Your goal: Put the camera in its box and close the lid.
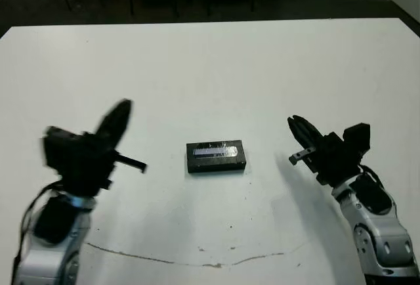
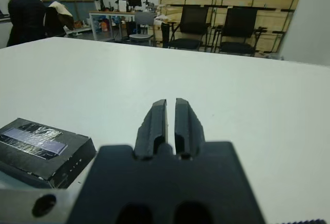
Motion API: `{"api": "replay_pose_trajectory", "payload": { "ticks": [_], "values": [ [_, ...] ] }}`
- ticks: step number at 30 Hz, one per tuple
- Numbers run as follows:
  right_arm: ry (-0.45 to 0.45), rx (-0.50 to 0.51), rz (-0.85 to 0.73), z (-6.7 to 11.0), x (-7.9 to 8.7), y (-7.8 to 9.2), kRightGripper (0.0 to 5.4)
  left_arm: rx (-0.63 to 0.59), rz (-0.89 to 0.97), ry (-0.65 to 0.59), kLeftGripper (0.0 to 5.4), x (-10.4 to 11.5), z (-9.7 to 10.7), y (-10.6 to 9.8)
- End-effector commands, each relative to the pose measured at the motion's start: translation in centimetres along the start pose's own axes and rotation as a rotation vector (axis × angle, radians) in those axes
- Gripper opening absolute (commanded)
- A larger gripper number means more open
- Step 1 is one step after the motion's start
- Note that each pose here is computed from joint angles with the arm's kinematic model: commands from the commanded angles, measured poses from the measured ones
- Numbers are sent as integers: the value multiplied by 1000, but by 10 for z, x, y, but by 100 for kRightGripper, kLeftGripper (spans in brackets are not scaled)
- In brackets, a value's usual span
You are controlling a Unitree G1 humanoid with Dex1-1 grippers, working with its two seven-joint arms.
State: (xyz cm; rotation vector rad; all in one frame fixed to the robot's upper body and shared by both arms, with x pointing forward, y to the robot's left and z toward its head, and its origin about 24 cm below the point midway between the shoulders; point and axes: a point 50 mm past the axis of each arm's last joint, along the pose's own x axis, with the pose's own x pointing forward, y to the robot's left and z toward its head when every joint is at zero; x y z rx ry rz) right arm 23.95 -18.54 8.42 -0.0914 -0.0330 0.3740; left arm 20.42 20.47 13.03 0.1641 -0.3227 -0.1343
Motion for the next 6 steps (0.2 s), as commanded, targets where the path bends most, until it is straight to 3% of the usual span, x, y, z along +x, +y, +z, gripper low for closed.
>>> {"api": "replay_pose_trajectory", "payload": {
  "ticks": [1, 6],
  "values": [
    [-4, -1, -6, -6, -1, 0, 0, 1, 128, 17, 2, 0, -16, 9],
    [25, -18, -44, -8, 4, -3, 0, -5, 218, 51, 2, -1, -32, 7]
  ]
}}
